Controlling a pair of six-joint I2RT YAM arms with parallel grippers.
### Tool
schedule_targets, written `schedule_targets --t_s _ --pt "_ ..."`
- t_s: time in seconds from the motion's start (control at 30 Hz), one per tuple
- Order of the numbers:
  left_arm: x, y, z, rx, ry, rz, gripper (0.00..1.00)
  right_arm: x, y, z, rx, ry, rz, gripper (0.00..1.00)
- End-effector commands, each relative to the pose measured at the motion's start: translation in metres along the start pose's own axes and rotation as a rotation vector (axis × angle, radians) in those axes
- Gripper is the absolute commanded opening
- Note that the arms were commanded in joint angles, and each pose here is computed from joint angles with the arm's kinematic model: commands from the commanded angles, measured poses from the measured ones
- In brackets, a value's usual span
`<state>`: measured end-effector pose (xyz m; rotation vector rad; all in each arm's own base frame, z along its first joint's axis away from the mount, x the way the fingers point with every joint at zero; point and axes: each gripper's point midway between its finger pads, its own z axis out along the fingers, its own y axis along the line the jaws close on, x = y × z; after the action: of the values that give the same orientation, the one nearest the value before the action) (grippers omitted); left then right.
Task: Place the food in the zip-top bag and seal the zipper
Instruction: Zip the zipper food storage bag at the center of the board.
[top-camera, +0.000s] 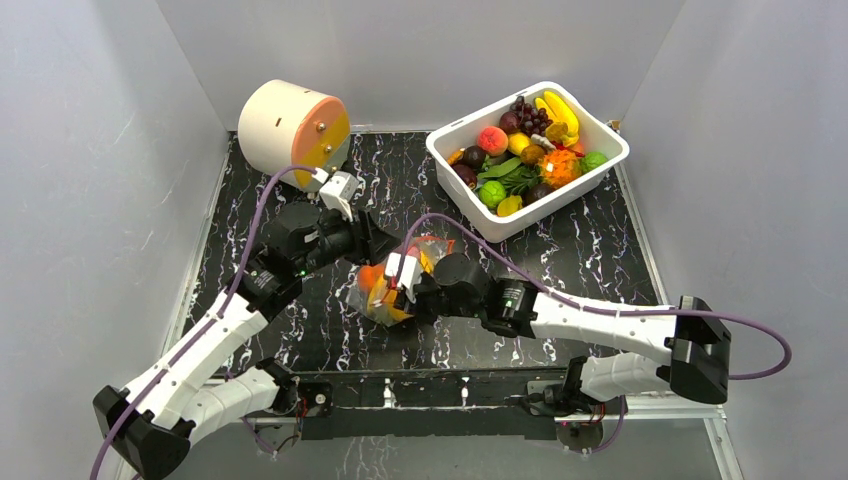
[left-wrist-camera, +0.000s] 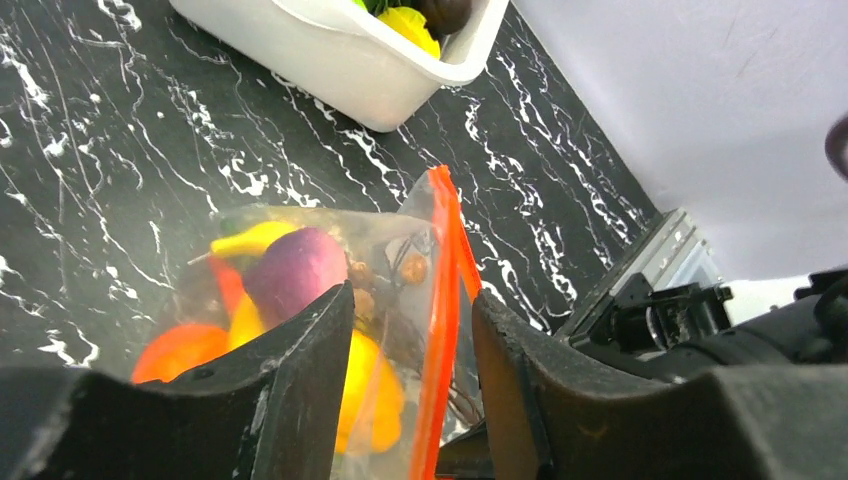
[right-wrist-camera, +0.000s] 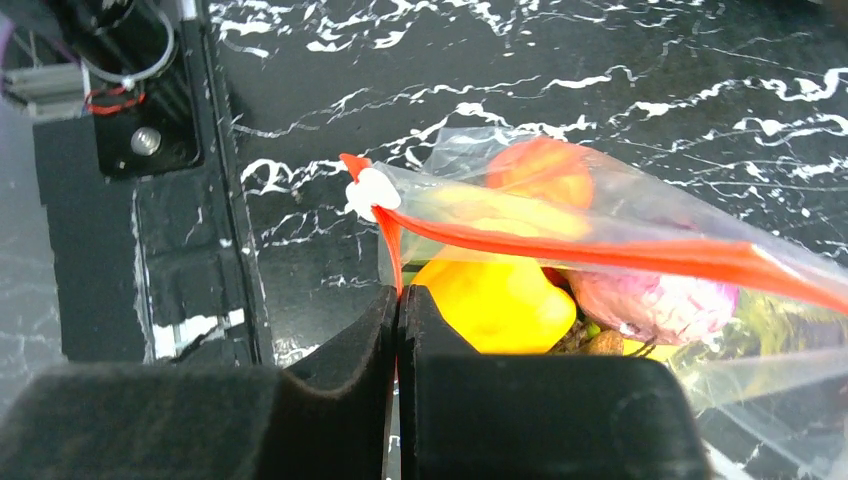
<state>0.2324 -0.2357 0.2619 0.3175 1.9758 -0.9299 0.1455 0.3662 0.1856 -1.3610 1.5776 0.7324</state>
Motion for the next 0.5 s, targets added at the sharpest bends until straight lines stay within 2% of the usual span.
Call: schedule_targets --t_s 0.0,0.2,0.47 --pt "-0.013 -0.014 -0.020 0.066 -0.007 0.239 0.47 -0.075 -0.024 -0.019 0.126 -0.202 0.082 0.00" --pt "0.022 -0.034 -0.044 0.288 0.027 0.447 0.48 -0.080 -0.029 -0.022 0.153 -0.209 0.125 0.00" --pt "0.059 -0.017 -0.054 0.316 0.070 0.594 0.47 -0.092 -0.054 -0.035 0.210 -0.264 0.225 0.00"
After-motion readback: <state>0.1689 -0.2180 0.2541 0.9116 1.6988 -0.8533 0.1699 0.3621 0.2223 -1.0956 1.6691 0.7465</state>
